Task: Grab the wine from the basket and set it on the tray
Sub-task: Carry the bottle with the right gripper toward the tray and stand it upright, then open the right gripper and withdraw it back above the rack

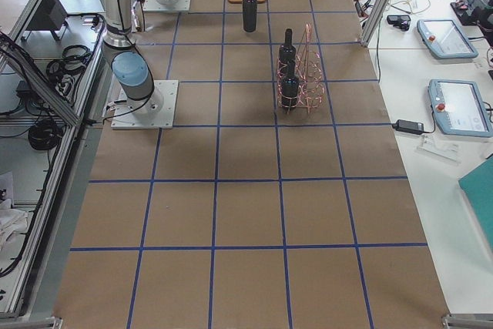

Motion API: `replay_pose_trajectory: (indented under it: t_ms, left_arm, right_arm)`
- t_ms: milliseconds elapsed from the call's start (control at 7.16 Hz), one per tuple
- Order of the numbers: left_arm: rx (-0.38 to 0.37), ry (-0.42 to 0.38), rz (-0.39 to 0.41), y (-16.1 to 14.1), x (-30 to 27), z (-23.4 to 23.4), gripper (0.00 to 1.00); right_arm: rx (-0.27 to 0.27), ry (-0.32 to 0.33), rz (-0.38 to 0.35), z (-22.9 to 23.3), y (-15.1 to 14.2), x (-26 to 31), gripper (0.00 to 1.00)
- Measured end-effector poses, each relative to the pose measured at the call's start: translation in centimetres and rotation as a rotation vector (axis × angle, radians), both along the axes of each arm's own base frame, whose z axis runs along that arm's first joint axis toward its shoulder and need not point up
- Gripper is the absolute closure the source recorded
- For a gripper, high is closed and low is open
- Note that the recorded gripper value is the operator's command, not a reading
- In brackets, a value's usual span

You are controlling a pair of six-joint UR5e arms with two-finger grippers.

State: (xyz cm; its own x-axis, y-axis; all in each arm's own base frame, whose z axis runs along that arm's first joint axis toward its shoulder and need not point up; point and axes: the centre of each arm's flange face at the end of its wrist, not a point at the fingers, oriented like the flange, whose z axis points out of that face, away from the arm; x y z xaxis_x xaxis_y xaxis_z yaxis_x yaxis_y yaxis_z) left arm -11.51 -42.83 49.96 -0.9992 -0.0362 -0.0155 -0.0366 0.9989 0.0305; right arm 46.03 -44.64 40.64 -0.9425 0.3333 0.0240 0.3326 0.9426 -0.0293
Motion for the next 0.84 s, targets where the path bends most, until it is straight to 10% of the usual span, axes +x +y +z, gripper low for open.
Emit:
replay_pose_trajectory:
  t_ms: [419,838]
  left_arm:
    - [0.006,-0.002,0.001,-0.1,0.1,-0.2,0.0]
    - [0.005,-0.003,0.005,-0.1,0.3,-0.1,0.0]
  right_arm:
    - [0.005,0.009,0.003,0.2,0.9,-0.9,0.0]
    - [-0.011,0.03,0.013,0.8,1.2,-1.5,0.0]
